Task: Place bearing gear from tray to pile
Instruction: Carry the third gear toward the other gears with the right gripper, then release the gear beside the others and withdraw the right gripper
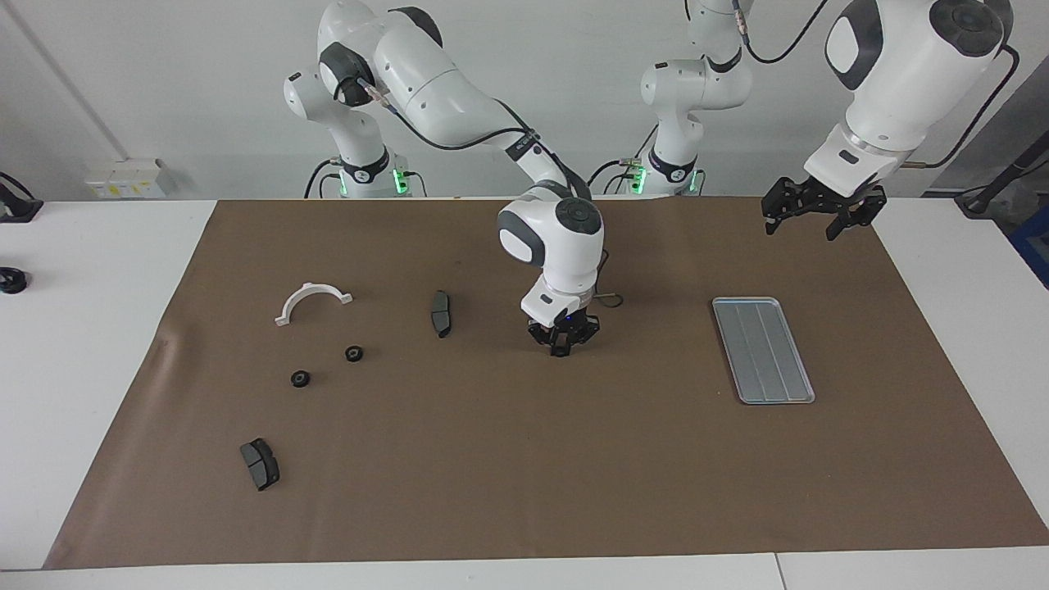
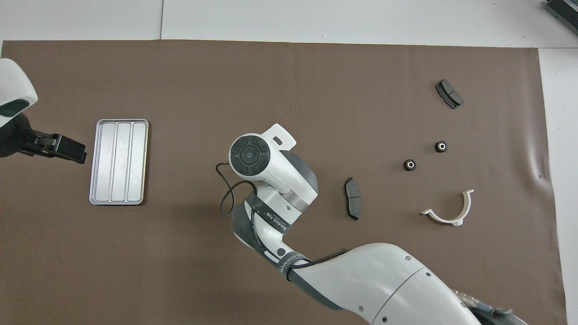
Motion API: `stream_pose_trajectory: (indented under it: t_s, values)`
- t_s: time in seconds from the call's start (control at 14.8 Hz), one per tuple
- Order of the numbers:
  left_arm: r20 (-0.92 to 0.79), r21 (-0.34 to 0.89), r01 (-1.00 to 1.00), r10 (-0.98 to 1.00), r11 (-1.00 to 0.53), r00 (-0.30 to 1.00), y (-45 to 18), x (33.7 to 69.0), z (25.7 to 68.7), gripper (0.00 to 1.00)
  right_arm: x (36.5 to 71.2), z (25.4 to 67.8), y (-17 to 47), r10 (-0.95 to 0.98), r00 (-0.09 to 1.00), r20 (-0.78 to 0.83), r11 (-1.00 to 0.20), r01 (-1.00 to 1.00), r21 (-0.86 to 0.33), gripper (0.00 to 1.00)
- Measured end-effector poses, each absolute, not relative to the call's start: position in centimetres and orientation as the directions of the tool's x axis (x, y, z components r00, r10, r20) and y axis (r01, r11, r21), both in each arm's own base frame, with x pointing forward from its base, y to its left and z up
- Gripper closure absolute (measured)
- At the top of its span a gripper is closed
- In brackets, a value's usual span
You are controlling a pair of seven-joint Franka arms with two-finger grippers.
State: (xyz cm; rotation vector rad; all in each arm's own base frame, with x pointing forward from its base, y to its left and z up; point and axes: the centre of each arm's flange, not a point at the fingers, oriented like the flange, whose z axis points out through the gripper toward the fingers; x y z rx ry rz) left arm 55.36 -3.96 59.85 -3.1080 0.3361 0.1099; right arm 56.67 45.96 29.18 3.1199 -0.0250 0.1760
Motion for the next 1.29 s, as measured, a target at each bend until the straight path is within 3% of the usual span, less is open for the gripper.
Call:
stream_pose_trajectory:
  t_s: [0.34,0.61,0.74,1.01,1.29]
  values:
    - [-0.043,-0.010,-0.214,-0.213,-0.977,0.976,-4.0,55.7,60.1,0.00,60.2,33.2,41.5,-0.076,0.986,0.147,-0.997,-0.079,0.013,0.77]
    - [-0.044,-0.010,-0.214,-0.213,-0.977,0.976,-4.0,55.7,60.1,0.00,65.8,38.9,29.2,-0.024,0.988,0.154,-0.998,-0.034,0.060,0.77]
    - [-0.044,-0.010,-0.214,-0.213,-0.977,0.976,-4.0,55.7,60.1,0.00,67.7,39.7,22.4,0.009,0.990,0.138,-0.997,-0.002,0.081,0.77]
    - [-0.044,-0.010,-0.214,-0.213,-0.977,0.976,-4.0,55.7,60.1,0.00,69.0,36.4,11.9,0.071,0.994,0.083,-0.994,0.063,0.093,0.77]
    - [-0.044,-0.010,-0.214,-0.213,-0.977,0.976,-4.0,55.7,60.1,0.00,68.2,31.9,4.0,0.096,0.992,0.077,-0.994,0.092,0.057,0.77]
